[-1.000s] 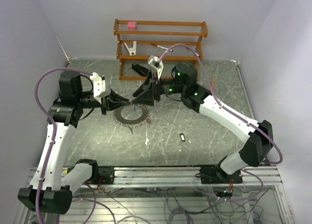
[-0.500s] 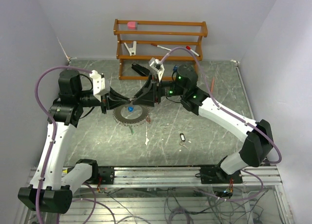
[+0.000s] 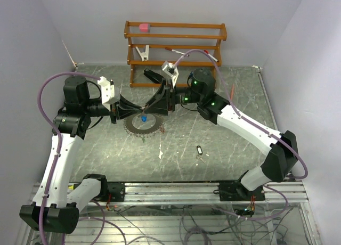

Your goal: Put the keys on the keyring

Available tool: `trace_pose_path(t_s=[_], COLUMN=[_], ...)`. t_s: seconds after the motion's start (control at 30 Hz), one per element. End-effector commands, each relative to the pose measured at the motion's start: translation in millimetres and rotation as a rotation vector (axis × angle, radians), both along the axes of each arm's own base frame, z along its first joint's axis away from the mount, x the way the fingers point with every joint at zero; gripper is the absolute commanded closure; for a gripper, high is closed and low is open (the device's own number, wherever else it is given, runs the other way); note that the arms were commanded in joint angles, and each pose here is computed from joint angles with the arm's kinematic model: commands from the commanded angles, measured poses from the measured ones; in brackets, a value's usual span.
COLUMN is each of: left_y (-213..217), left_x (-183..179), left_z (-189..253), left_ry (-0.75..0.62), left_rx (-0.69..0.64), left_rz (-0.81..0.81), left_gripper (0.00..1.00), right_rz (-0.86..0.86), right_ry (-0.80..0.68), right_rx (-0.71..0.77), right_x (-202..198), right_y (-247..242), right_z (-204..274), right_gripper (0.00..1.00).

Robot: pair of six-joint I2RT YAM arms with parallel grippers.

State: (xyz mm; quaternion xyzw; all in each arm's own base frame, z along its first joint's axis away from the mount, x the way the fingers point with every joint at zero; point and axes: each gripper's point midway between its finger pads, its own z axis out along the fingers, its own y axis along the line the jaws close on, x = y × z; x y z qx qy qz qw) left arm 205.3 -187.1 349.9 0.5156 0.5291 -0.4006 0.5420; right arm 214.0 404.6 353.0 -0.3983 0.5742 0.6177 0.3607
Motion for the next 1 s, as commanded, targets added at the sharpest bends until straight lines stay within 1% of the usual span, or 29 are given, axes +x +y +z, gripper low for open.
trace_pose_path(t_s=[0.0,0.2,0.5,0.7,0.97], left_y=[-2.9,-3.0,-2.4,-2.5,-3.4], left_x=[-9.2,-9.8,-8.3,-6.4,-8.5], left_z=[17.3,17.9,16.5,14.2,17.7], left_ry=[-0.084,-0.079,-0.079,-0.077,-0.077], left_rx=[-0.017,-0.022,-0.013,-0.014,-0.022], left_rz=[-0.046,-0.045,-0.037,-0.035,-0.048], left_gripper=[0.93,0.93,0.93,0.93,0.93], right_rz=[-0.069,-0.115,-0.073,-0.053,-0.010], right_ry=[-0.033,-0.064,-0.042,-0.065,-0.094], right_rx=[-0.090,-0.136,-0.046,0.009,0.027], right_x=[7.6,10.2,2.7,-1.9,-2.0], right_y=[-8.3,-19.0,-15.1,-15.1,-9.4], right_z=[-9.7,-3.8,19.1,37.5,32.0], right_gripper=[0.59,0.57,0.55,0.53,0.51])
